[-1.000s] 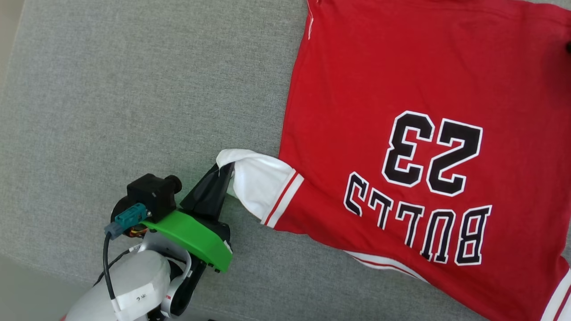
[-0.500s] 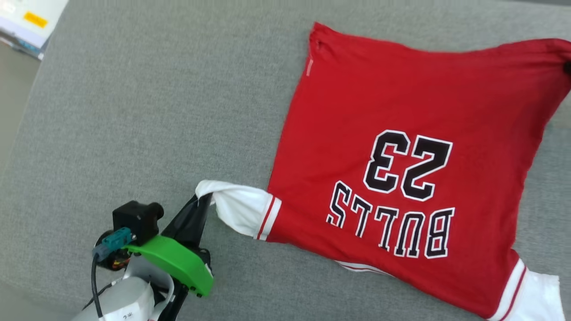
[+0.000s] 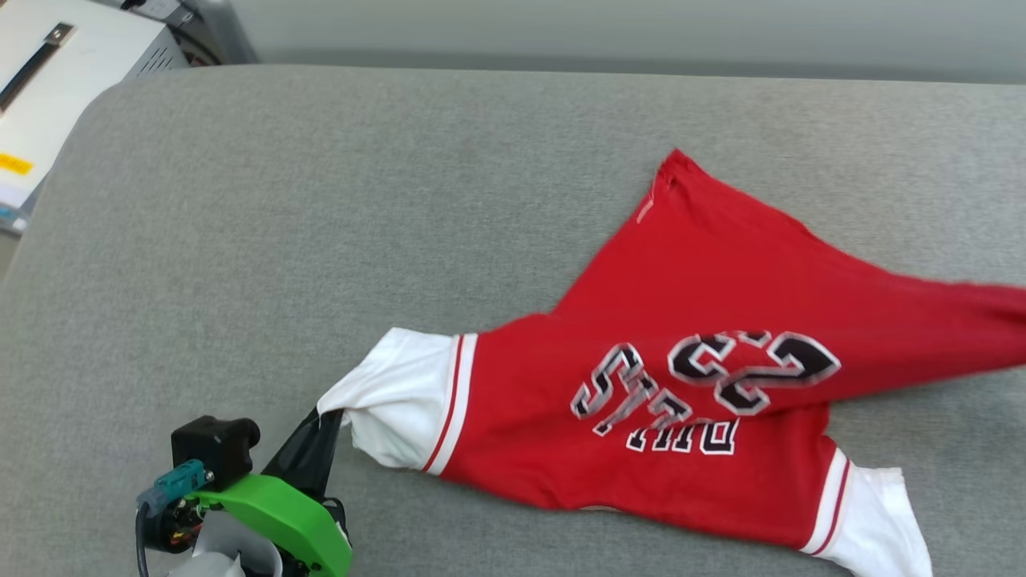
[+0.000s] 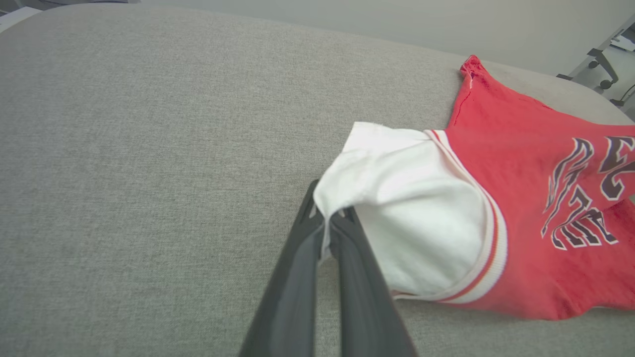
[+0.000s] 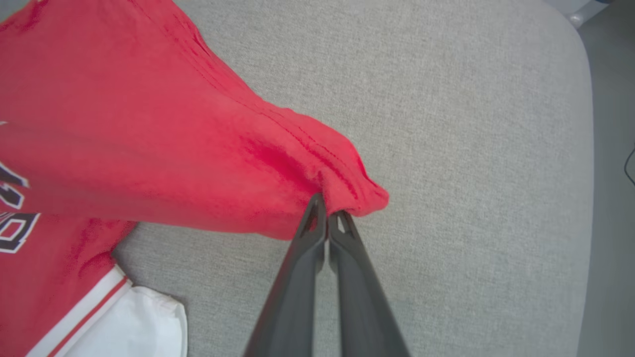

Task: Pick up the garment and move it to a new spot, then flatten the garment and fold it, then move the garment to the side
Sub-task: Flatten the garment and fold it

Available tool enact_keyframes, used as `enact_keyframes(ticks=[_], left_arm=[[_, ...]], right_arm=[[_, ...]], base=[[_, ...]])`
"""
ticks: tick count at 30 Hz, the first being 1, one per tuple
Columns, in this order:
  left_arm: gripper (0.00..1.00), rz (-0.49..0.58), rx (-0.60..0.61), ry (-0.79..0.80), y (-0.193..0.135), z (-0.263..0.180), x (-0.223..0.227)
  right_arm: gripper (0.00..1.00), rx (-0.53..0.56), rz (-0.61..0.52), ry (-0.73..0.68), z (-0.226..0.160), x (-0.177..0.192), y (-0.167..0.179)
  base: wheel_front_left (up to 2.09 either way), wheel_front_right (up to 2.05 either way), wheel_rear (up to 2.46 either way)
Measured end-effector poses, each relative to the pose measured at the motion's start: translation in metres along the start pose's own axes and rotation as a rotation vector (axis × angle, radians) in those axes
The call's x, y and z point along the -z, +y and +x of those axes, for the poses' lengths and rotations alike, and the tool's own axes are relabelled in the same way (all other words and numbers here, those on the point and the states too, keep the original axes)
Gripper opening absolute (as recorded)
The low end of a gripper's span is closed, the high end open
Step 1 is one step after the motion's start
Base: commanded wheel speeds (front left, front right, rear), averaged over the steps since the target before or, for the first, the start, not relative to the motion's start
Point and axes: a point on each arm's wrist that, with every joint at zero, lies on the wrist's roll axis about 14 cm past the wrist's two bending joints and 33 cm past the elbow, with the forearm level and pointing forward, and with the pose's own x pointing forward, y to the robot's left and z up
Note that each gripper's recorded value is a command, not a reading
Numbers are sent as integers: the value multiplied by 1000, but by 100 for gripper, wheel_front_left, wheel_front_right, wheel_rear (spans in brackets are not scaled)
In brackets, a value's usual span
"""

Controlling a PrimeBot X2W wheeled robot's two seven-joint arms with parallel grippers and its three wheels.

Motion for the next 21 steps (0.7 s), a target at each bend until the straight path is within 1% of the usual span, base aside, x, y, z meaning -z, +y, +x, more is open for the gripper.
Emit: enact_keyframes(ticks=[2, 5, 9, 13, 15, 18, 19, 20, 21], left_arm=[[0, 3, 16, -2, -5, 1, -1], [0, 7, 34, -10, -10, 3, -4], [0, 8, 39, -8, -12, 4, -4], [0, 7, 31, 2, -10, 4, 0], [0, 6, 29, 7, -9, 4, 2], [0, 6, 26, 10, -8, 4, 3], [0, 7, 26, 11, -8, 5, 3], [0, 7, 27, 11, -8, 5, 3], [0, 8, 28, 12, -9, 5, 3]], right_arm=[[0, 14, 67, 2, -12, 20, -6], [0, 14, 152, 41, -24, 59, -2], [0, -7, 277, 103, -31, 113, 18], [0, -42, 375, 225, -35, 168, 48], [0, -54, 410, 264, -37, 183, 58], [0, -58, 418, 287, -38, 188, 61], [23, -51, 417, 277, -38, 186, 60], [100, -45, 418, 262, -38, 183, 58], [100, -40, 414, 252, -38, 180, 57]], base=[[0, 0, 0], [0, 0, 0], [0, 0, 0], [0, 0, 0], [0, 0, 0], [0, 0, 0], [0, 0, 0], [0, 0, 0], [0, 0, 0]])
